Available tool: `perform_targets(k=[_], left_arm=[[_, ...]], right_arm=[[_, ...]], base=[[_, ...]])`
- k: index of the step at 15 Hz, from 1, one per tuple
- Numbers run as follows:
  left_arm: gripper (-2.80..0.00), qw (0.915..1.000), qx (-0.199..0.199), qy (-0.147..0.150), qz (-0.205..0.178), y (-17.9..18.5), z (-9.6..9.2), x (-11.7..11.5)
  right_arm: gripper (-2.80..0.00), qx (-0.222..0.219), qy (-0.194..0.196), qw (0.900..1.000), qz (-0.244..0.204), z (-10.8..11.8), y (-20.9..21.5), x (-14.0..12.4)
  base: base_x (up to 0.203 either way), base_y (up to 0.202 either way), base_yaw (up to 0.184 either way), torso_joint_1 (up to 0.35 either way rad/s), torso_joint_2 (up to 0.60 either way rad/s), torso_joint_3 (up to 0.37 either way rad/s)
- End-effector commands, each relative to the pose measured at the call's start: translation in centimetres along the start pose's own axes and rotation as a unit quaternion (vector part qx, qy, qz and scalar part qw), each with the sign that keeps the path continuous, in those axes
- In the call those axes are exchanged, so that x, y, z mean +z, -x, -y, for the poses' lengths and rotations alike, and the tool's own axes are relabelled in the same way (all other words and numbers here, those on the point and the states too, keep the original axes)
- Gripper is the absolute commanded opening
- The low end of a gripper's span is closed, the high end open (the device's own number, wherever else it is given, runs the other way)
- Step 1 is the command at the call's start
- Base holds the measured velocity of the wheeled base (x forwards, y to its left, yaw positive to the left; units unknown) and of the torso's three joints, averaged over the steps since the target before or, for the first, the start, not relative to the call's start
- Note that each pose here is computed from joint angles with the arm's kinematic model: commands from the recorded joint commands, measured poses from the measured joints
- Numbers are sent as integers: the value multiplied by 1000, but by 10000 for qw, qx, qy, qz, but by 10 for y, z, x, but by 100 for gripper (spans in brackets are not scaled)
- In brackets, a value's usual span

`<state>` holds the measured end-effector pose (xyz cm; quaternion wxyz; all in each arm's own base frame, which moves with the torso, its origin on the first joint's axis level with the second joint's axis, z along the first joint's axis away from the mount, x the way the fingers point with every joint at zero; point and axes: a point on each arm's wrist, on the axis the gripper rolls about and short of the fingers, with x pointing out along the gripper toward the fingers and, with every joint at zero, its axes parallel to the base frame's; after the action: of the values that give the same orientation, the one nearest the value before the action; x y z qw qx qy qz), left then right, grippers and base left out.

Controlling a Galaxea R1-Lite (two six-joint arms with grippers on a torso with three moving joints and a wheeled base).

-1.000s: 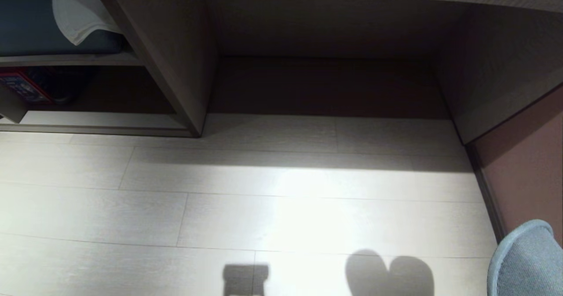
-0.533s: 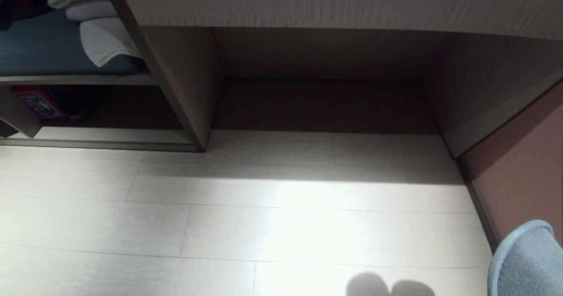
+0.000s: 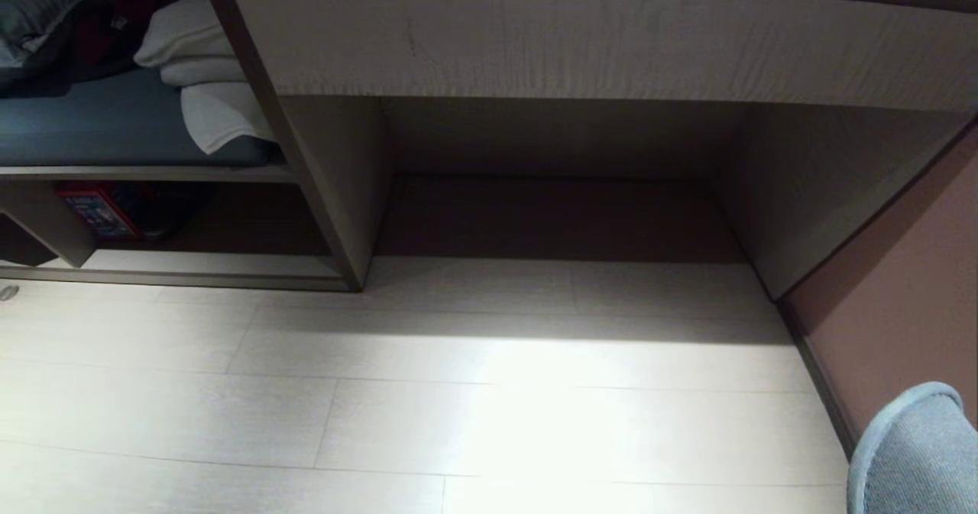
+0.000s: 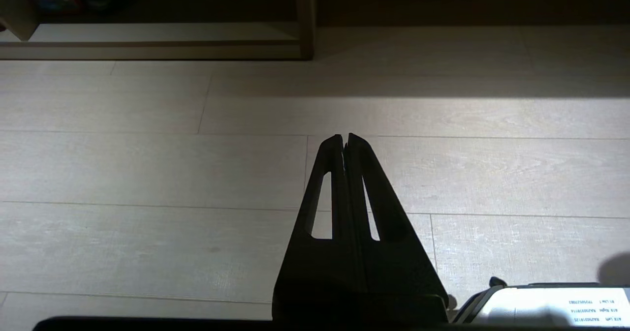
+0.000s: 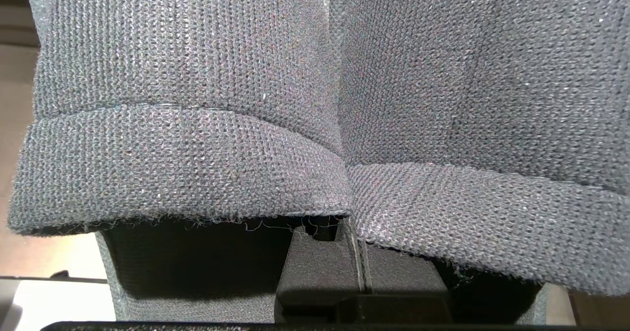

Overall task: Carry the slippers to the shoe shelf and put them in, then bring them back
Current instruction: Place the slippers into the shoe cabinet

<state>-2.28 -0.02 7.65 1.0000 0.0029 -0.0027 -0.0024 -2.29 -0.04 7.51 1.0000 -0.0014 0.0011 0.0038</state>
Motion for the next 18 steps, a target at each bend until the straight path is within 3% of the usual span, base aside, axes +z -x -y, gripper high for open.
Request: perform_targets(k=[1,18], left_arm=[[-280,10000,1,-2,4,0,0,0],[-280,10000,1,-2,4,0,0,0]], right_arm=[[-280,0,9,10000,-12,0,0,0],[-280,0,2,10000,-12,0,0,0]], base=[[0,0,0,7,-2,198],[0,0,0,1,1,202]])
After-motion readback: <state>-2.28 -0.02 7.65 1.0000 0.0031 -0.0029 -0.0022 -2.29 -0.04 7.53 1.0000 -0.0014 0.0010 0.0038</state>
